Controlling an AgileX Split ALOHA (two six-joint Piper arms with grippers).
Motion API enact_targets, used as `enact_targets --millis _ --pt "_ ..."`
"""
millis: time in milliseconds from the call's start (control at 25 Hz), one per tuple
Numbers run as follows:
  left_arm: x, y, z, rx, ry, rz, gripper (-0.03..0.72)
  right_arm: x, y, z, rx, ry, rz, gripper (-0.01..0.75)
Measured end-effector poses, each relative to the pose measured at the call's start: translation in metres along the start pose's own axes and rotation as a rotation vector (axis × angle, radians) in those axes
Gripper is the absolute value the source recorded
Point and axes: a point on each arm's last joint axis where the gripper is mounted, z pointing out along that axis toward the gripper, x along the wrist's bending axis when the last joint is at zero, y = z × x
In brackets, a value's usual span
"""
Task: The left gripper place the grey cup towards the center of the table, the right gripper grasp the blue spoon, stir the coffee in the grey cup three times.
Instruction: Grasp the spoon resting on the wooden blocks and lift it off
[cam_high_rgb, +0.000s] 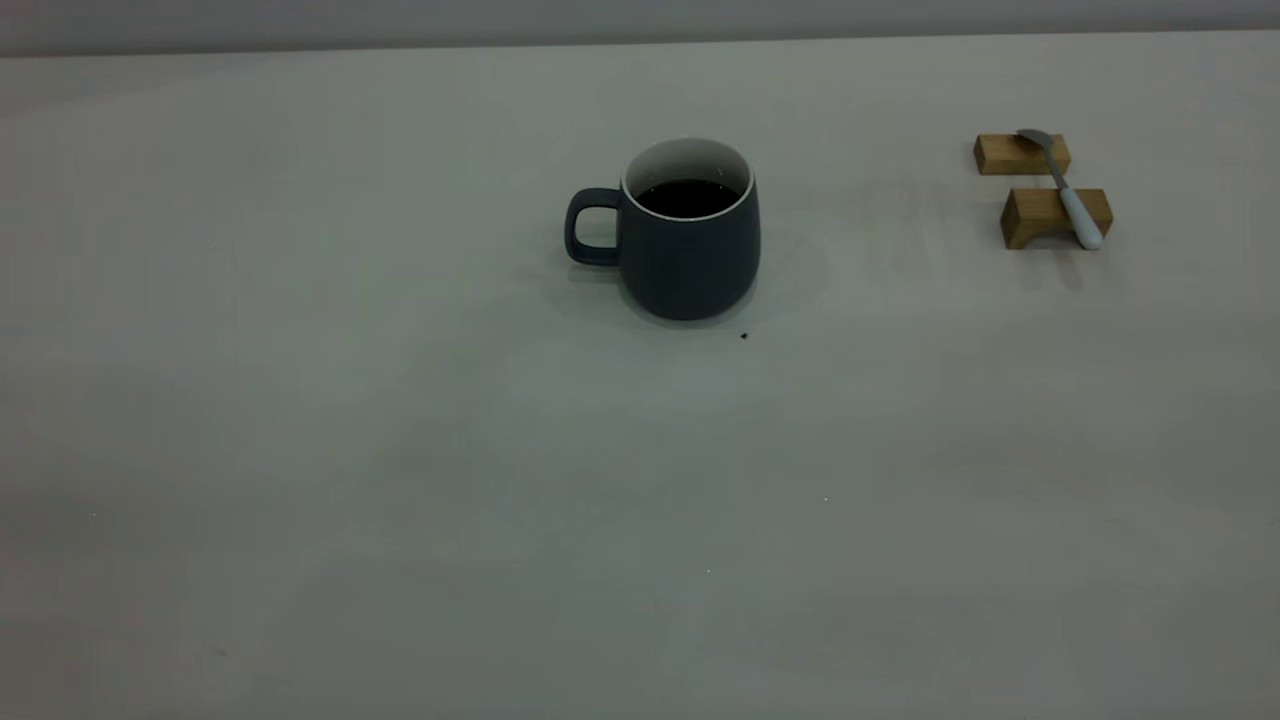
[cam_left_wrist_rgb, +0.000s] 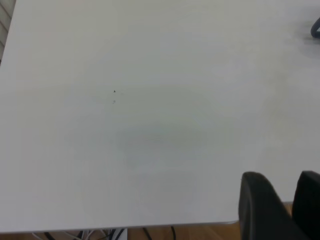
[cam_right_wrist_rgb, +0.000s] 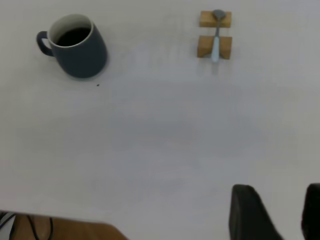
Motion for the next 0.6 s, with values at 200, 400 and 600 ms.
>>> enact_targets --millis 200,400,600 --pt "0.000 0.000 0.000 0.000 0.000 0.000 0.237 -0.006 0.046 0.033 0.106 -0.037 0.006 0.441" --pt "0.000 0.000 0.000 0.000 0.000 0.000 0.237 -0.011 0.093 0.093 0.234 -0.034 0.018 0.536" --pt "0.000 0.000 0.000 0.000 0.000 0.000 0.237 -0.017 0.115 0.166 0.404 -0.019 0.015 0.595"
